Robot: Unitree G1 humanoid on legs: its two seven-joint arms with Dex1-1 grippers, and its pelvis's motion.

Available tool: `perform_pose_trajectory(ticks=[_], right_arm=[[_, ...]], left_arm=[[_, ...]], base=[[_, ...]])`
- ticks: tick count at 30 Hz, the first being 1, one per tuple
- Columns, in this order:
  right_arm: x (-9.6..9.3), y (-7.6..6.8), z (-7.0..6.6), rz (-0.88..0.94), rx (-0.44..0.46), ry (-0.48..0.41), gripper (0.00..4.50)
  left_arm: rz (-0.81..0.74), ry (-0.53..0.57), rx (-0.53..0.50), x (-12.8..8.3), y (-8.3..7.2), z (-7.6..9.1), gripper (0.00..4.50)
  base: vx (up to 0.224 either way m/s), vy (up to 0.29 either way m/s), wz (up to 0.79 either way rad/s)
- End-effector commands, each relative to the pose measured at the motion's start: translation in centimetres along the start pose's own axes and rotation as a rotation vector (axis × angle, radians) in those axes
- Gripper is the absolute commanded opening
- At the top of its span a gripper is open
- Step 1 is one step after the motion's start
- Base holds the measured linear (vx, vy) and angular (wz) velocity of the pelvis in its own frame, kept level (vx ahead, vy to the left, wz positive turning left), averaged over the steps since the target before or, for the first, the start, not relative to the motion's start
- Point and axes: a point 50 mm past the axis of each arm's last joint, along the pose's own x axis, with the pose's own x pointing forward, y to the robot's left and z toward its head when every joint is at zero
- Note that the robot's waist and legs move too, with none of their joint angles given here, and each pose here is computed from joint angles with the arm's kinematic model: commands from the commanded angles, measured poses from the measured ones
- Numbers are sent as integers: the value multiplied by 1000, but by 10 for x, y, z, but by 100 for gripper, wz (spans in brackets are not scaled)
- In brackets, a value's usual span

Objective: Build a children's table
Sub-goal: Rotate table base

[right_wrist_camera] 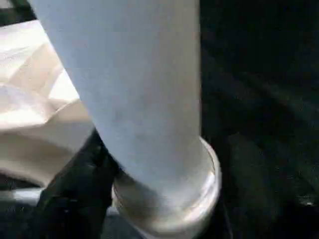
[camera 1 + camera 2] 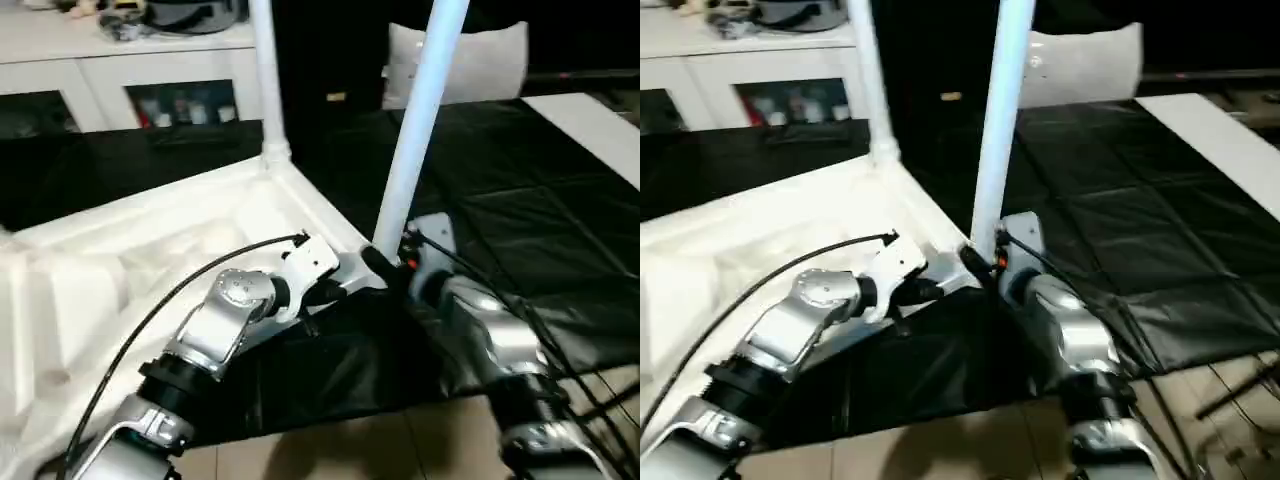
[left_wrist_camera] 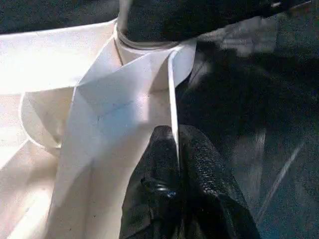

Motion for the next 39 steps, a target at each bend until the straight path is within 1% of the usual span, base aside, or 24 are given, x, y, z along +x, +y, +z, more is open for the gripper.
perform_pose_trajectory(ticks=[1,2,3,5,7,9,10,11,15,16,18,20,21,22,24,25,29,32,33,34,35,36,37,39], right_arm=[[-14,-13,4,-13,-20,-1,388],[-14,-13,4,-13,-20,-1,394],[-20,-15,5,12,-38,-8,397],[-27,-16,8,57,-58,-31,417],[-37,-16,13,117,-82,-66,441],[-40,-16,16,134,-96,-75,444],[-46,-16,19,166,-125,-86,449],[-48,-16,21,186,-139,-90,450],[-49,-13,25,212,-160,-100,450],[-49,-13,26,214,-160,-101,450],[-46,-10,27,218,-180,-100,450],[-43,-8,27,228,-184,-97,450],[-39,-4,26,261,-190,-90,450],[-36,-3,27,261,-200,-90,450],[-30,-3,28,240,-207,-104,450],[-24,-4,29,200,-200,-113,450],[-7,-2,27,100,-162,-119,450],[-3,-1,26,88,-144,-121,450],[0,1,25,76,-128,-127,450],[3,1,25,60,-112,-140,450],[5,0,24,48,-59,-148,450],[5,0,24,48,-59,-148,450],[7,-4,25,19,13,-169,450],[7,-7,26,1,36,-182,450]], left_arm=[[24,7,33,-9,9,-3,0],[24,7,33,-9,9,-3,0],[3,-17,28,-10,8,-1,0],[-27,-50,36,-13,5,3,43],[-57,-80,38,-17,1,6,57],[-66,-82,36,-18,0,6,65],[-73,-83,40,-23,-2,7,89],[-74,-85,38,-26,-3,7,95],[-76,-68,36,-35,-5,6,116],[-76,-63,38,-37,-5,5,140],[-79,-46,34,-43,-6,4,142],[-81,-36,36,-46,-6,4,166],[-80,-12,35,-52,-7,2,166],[-81,4,36,-56,-7,0,186],[-73,43,45,-60,-7,-5,195],[-51,84,63,-64,-6,-10,203],[35,158,64,-75,0,-25,234],[48,183,71,-79,1,-28,246],[50,201,74,-82,0,-31,264],[51,213,72,-85,0,-33,264],[55,222,71,-87,-1,-35,264],[55,222,71,-87,-1,-35,264],[67,240,74,-90,0,-38,264],[76,249,78,-91,0,-39,264]], base=[[0,0,0],[0,0,0],[0,0,0],[0,0,0],[0,0,0],[0,0,0],[0,0,0],[0,0,0],[0,0,0],[0,0,0],[0,0,0],[0,0,0],[0,0,0],[0,0,0],[0,0,0],[0,0,0],[0,0,0],[0,0,0],[0,0,0],[0,0,0],[0,0,0],[0,0,0],[0,0,0],[0,0,0]])
